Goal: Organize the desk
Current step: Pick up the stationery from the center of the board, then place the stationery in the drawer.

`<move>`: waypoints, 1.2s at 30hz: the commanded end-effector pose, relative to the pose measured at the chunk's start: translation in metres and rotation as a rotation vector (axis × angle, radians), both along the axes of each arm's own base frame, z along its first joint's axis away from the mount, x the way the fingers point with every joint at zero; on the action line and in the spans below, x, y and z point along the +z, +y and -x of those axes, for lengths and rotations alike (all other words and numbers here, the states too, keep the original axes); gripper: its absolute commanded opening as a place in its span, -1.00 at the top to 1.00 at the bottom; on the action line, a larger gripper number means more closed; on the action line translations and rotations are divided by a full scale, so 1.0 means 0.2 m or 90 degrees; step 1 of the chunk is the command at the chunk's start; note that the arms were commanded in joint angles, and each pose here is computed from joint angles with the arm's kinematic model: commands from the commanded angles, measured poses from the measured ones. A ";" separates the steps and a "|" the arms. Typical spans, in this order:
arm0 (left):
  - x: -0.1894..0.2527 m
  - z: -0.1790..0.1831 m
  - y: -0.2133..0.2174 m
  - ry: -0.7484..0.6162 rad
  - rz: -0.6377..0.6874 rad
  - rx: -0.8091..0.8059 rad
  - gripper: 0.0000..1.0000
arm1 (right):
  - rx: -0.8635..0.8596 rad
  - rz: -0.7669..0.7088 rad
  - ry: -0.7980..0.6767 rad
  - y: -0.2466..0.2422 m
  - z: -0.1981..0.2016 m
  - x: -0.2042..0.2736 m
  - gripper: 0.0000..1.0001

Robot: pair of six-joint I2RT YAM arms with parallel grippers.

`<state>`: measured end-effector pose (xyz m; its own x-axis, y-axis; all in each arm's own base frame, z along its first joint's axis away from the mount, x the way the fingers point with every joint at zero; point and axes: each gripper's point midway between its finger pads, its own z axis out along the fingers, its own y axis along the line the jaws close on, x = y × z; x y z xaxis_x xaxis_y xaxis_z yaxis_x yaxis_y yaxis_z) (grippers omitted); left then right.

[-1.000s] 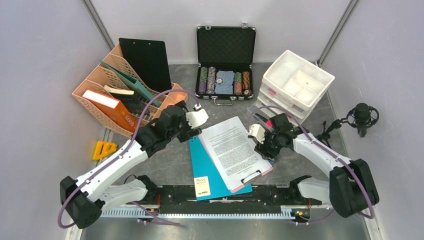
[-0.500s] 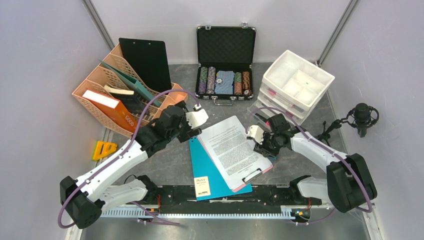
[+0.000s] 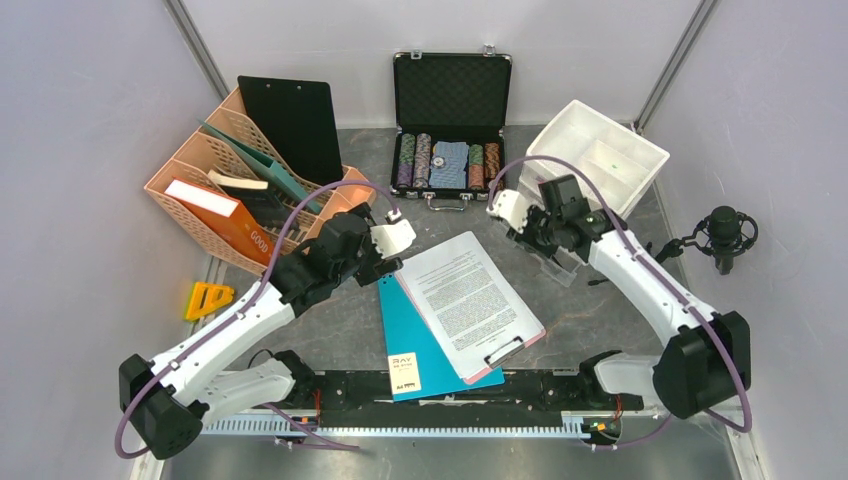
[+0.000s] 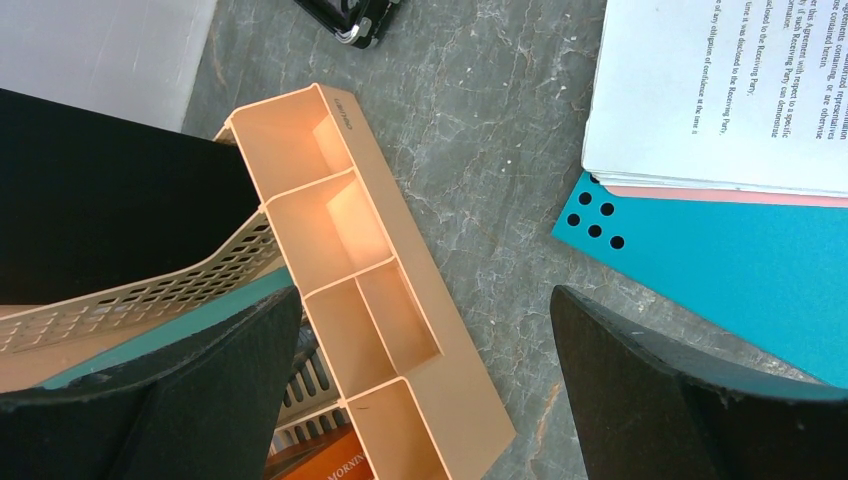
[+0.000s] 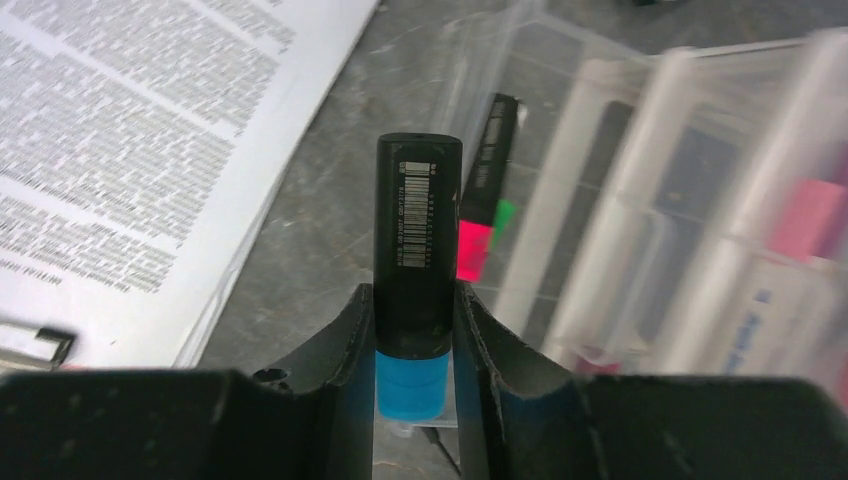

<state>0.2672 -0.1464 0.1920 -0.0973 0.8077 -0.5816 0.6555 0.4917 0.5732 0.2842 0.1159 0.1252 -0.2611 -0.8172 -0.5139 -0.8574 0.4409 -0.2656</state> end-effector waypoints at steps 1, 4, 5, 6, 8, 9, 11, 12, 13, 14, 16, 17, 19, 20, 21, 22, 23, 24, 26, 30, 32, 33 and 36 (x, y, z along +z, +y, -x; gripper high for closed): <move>0.07 -0.02 -0.02 -0.026 0.029 -0.002 -1.00 | -0.075 0.020 -0.029 -0.08 -0.16 0.11 0.75; 0.07 -0.01 -0.02 -0.026 0.030 -0.003 -1.00 | -0.095 0.025 -0.020 -0.11 -0.24 0.10 0.74; 0.07 -0.01 -0.02 -0.026 0.030 -0.003 -1.00 | -0.101 0.029 -0.014 -0.13 -0.25 0.08 0.72; 0.07 -0.01 -0.02 -0.027 0.031 -0.003 -1.00 | -0.106 0.033 -0.005 -0.14 -0.27 0.05 0.71; 0.07 -0.01 -0.02 -0.026 0.030 -0.003 -1.00 | -0.118 0.038 0.012 -0.17 -0.29 -0.01 0.69; 0.07 -0.01 -0.01 -0.027 0.030 -0.004 -1.00 | -0.123 0.040 0.018 -0.19 -0.30 -0.03 0.65; 0.07 -0.01 -0.01 -0.027 0.028 -0.003 -1.00 | -0.130 0.044 0.033 -0.21 -0.31 -0.09 0.58; 0.07 0.00 0.00 -0.029 0.027 -0.004 -1.00 | -0.135 0.047 0.039 -0.23 -0.31 -0.11 0.53; 0.07 0.00 0.00 -0.028 0.026 -0.003 -1.00 | -0.137 0.047 0.045 -0.24 -0.31 -0.13 0.48; 0.07 0.00 0.00 -0.030 0.026 -0.003 -1.00 | -0.139 0.049 0.050 -0.25 -0.31 -0.15 0.42; 0.07 0.00 0.00 -0.031 0.024 -0.001 -1.00 | -0.144 0.051 0.055 -0.26 -0.31 -0.18 0.26; 0.07 0.00 0.00 -0.032 0.025 -0.001 -1.00 | -0.146 0.051 0.055 -0.27 -0.31 -0.18 0.19; 0.07 0.00 0.00 -0.031 0.025 -0.003 -1.00 | -0.151 0.049 0.054 -0.28 -0.30 -0.17 0.05; 0.07 0.00 0.00 -0.032 0.025 -0.003 -1.00 | -0.150 0.048 0.053 -0.28 -0.30 -0.16 -0.04; 0.07 0.00 0.00 -0.031 0.025 -0.003 -1.00 | -0.151 0.045 0.048 -0.28 -0.30 -0.15 -0.09; 0.08 0.00 0.00 -0.032 0.025 -0.004 -1.00 | -0.151 0.043 0.046 -0.28 -0.30 -0.13 -0.18; 0.08 -0.01 0.00 -0.032 0.025 -0.005 -1.00 | -0.151 0.040 0.041 -0.27 -0.29 -0.12 -0.24; 0.08 -0.01 0.00 -0.032 0.025 -0.004 -1.00 | -0.151 0.036 0.038 -0.27 -0.29 -0.10 -0.25; 0.08 -0.01 0.00 -0.033 0.026 -0.004 -1.00 | -0.145 0.023 0.029 -0.26 -0.27 -0.05 -0.25; 0.09 -0.01 0.00 -0.035 0.028 -0.004 -1.00 | -0.116 -0.033 0.036 -0.18 -0.21 0.00 -0.21; 0.09 -0.01 -0.01 -0.035 0.031 -0.004 -1.00 | -0.089 -0.072 0.060 -0.12 -0.15 0.00 -0.15; 0.09 -0.01 -0.01 -0.035 0.031 -0.004 -1.00 | -0.075 -0.086 0.070 -0.09 -0.12 0.00 -0.11; 0.09 0.00 0.00 -0.035 0.031 -0.003 -1.00 | -0.036 -0.108 0.094 -0.01 -0.02 -0.04 -0.01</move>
<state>0.2657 -0.1450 0.1986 -0.0868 0.7985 -0.5957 0.6453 0.5007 0.5770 0.3198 0.0870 0.1250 -0.4127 -0.7264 -0.5495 -0.7946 0.5820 -0.1726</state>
